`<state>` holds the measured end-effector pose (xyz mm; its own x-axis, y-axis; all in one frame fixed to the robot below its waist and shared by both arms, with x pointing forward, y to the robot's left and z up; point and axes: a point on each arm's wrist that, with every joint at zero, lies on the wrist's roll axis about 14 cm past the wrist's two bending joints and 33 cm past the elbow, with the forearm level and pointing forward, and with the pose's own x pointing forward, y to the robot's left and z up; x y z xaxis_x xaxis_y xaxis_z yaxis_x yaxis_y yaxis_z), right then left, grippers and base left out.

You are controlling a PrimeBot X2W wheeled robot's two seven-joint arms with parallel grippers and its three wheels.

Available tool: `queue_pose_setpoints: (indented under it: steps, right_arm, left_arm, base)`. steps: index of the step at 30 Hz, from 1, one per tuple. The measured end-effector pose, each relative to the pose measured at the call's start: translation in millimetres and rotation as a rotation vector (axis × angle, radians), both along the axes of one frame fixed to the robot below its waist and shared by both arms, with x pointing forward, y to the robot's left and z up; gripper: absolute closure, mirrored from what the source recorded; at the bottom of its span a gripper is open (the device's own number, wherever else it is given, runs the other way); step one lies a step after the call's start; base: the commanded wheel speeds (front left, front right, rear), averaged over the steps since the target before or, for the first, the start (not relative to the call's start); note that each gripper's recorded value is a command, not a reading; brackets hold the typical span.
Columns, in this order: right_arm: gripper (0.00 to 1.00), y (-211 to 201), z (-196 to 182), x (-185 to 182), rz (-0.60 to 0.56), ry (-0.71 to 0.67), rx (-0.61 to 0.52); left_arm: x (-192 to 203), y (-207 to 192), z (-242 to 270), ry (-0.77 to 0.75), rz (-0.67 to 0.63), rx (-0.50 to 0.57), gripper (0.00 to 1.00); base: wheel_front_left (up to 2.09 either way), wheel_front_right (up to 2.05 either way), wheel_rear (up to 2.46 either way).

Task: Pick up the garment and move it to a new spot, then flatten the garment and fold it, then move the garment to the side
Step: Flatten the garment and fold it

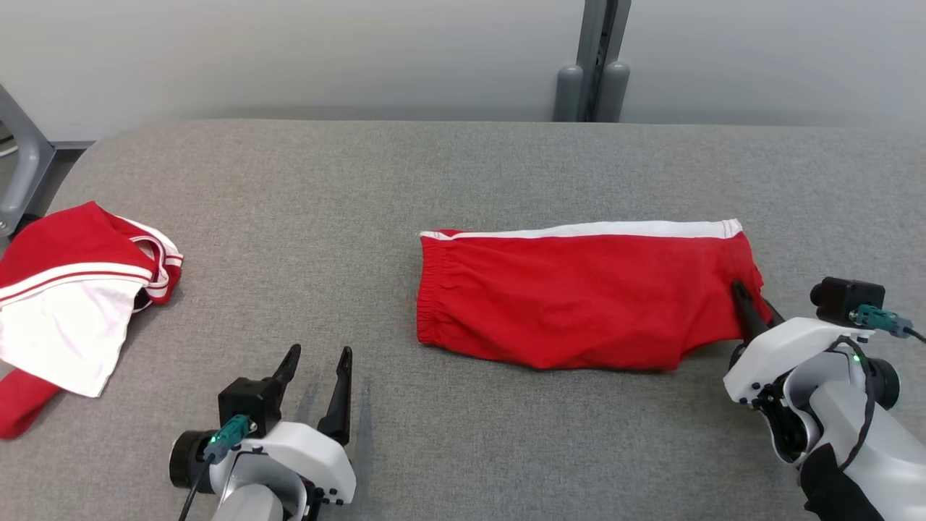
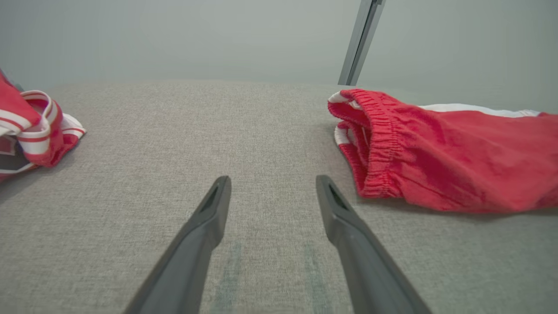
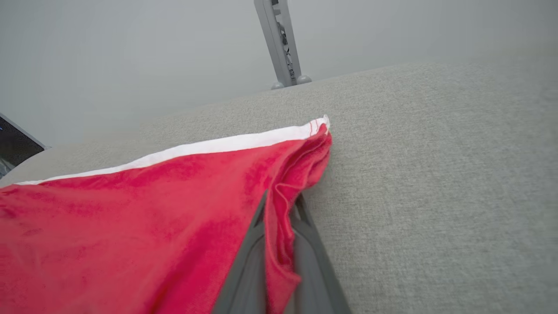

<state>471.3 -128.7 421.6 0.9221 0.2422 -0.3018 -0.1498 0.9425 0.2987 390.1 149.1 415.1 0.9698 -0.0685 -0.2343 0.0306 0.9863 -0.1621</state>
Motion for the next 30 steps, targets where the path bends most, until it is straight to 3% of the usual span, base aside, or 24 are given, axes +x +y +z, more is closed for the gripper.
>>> queue_pose_setpoints:
  steps: [9, 19, 29, 30]
  right_arm:
    - [1.00, 19, 37, 14, 0.070, -0.147, -0.032]
    - [1.00, 126, 71, 7, 0.345, -0.279, -0.037]
    - [1.00, 214, 45, -28, 0.634, -0.235, -0.090]
    - [0.96, 218, 40, -31, 0.650, -0.222, -0.096]
  left_arm:
    - [-12, 0, -6, 0.017, -0.002, -0.004, 0.00]
    - [-24, 17, -4, 0.017, 0.058, -0.018, 0.00]
    - [-42, 42, -8, 0.036, 0.148, -0.023, 0.00]
    - [-43, 43, -8, 0.037, 0.154, -0.023, 0.00]
  base:
    - [0.00, 0.00, 0.00]
    - [0.00, 0.00, 0.00]
    - [0.00, 0.00, 0.00]
    - [0.00, 0.00, 0.00]
